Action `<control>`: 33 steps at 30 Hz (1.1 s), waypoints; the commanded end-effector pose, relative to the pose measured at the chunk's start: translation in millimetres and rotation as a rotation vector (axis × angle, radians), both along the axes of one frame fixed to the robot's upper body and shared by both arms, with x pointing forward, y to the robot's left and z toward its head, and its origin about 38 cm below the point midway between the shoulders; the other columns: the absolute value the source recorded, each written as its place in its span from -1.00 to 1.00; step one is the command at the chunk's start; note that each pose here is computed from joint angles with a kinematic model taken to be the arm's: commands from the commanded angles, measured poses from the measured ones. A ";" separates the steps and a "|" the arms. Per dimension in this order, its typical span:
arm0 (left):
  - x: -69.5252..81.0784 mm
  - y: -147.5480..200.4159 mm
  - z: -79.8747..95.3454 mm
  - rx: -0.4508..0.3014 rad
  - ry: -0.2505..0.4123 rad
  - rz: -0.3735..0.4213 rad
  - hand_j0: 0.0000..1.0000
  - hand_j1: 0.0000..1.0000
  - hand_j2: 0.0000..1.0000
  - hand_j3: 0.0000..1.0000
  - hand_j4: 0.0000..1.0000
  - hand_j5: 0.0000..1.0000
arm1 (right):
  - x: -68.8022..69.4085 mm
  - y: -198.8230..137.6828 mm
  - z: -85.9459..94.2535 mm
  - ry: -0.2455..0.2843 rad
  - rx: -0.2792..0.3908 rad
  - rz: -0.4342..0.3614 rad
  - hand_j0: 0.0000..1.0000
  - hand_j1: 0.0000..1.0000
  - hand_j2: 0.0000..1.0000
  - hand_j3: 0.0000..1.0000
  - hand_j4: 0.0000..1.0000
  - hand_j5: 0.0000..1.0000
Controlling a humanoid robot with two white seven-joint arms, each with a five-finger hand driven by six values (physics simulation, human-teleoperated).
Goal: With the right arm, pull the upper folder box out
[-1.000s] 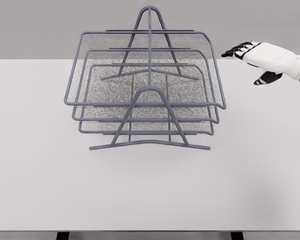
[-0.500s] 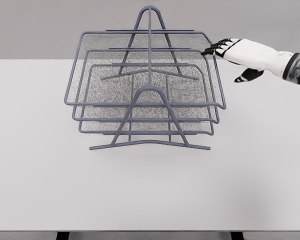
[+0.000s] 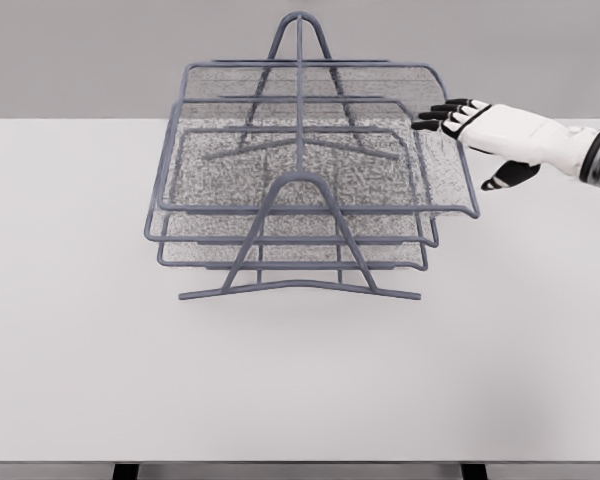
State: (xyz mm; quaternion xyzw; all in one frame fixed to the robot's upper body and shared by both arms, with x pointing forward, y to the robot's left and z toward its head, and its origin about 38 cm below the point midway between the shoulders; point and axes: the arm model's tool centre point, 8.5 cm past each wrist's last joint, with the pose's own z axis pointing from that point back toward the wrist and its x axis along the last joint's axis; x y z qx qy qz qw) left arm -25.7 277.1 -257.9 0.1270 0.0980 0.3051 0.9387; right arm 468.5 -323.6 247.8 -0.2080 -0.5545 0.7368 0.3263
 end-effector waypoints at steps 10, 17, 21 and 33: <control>-0.2 0.0 0.0 0.000 0.000 0.000 1.00 1.00 1.00 1.00 1.00 1.00 | -9.9 -59.3 8.1 0.014 -0.123 -0.096 1.00 1.00 1.00 1.00 1.00 1.00; -0.2 0.0 0.0 0.000 0.000 0.001 1.00 1.00 1.00 1.00 1.00 1.00 | -21.6 -102.0 21.5 0.003 -0.147 -0.188 1.00 1.00 1.00 1.00 1.00 1.00; -0.2 0.0 0.0 0.000 0.000 0.000 1.00 1.00 1.00 1.00 1.00 1.00 | -24.4 -112.3 30.6 -0.011 -0.159 -0.209 1.00 1.00 1.00 1.00 1.00 1.00; -0.2 0.1 0.0 0.000 0.001 -0.002 1.00 1.00 1.00 1.00 1.00 1.00 | -53.0 -83.9 93.2 -0.074 -0.014 -0.041 1.00 1.00 1.00 1.00 1.00 1.00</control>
